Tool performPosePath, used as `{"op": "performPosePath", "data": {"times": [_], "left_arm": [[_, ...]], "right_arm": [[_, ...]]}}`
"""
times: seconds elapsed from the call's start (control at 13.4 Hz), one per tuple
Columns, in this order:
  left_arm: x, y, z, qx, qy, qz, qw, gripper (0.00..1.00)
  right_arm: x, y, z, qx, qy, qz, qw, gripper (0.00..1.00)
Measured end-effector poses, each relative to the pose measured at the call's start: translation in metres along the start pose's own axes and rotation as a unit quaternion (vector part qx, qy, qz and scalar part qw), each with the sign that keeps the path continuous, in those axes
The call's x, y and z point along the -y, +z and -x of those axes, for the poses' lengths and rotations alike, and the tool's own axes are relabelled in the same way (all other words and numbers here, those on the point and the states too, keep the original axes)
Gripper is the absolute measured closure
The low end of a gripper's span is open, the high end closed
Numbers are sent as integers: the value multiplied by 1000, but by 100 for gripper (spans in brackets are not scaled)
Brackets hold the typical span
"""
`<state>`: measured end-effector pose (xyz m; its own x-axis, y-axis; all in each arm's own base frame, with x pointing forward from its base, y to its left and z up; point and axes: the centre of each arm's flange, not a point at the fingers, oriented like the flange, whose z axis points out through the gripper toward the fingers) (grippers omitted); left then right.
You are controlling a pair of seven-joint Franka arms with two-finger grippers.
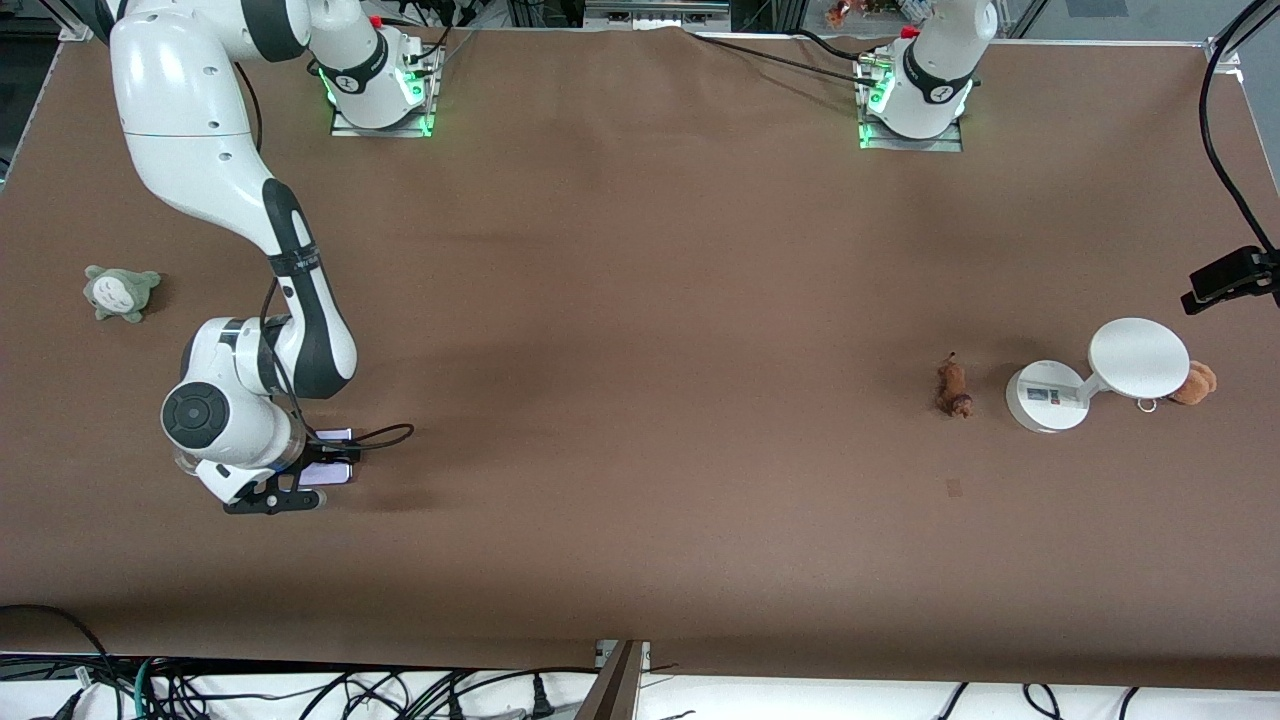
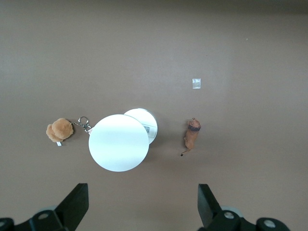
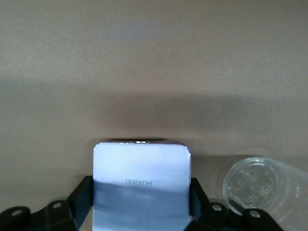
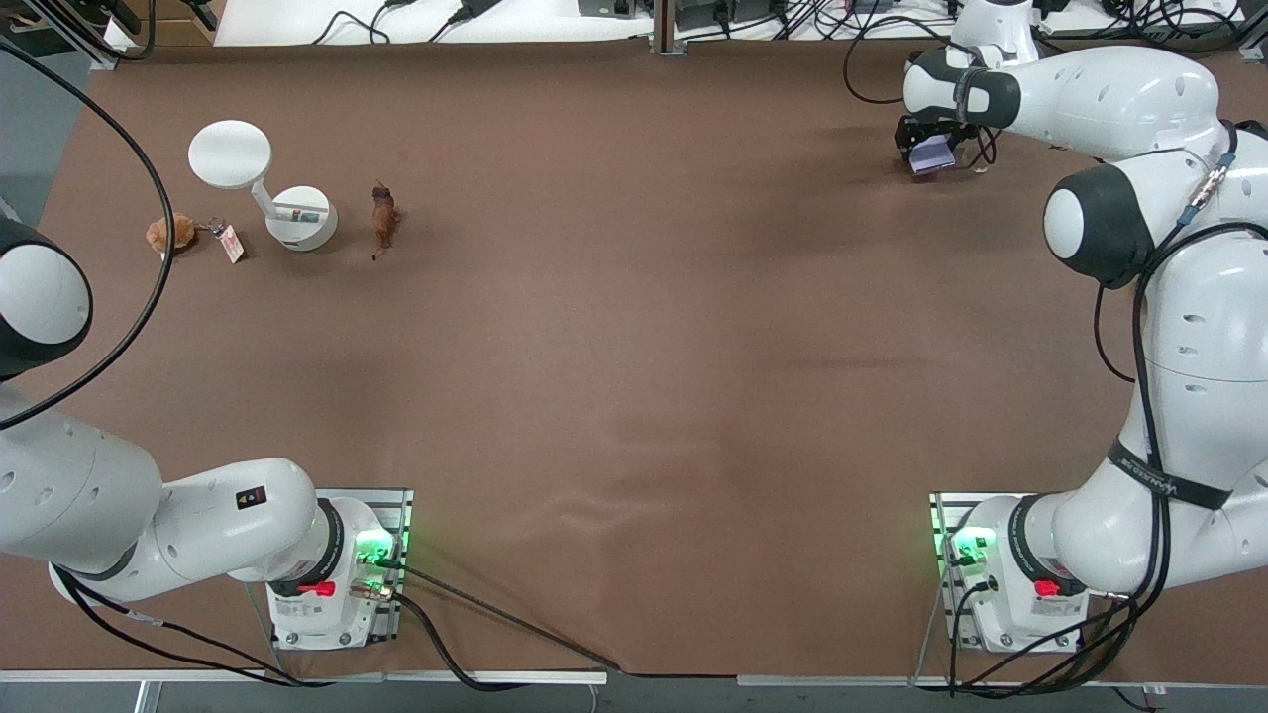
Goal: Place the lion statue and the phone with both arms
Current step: 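Lower the phone beside the glass cup and open the right gripper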
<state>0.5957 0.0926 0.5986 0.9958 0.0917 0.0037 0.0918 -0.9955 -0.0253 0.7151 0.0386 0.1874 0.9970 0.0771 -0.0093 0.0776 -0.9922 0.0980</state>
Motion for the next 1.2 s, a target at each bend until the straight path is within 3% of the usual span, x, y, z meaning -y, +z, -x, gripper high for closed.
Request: {"op": "performPosePath", "data": {"times": [0.15, 0.82, 1.2], "left_arm": [[2, 1, 1, 3, -1, 12, 1000, 0], [2, -4, 10, 8, -9, 10, 1000, 0], [29, -13, 17, -2, -37, 40, 999, 0]], "right_arm": [[0, -4, -1, -5, -2, 0, 1000, 1], [39, -124, -13, -37, -33, -12, 999, 0], [37, -238, 21, 2, -37, -29, 999, 0]]}}
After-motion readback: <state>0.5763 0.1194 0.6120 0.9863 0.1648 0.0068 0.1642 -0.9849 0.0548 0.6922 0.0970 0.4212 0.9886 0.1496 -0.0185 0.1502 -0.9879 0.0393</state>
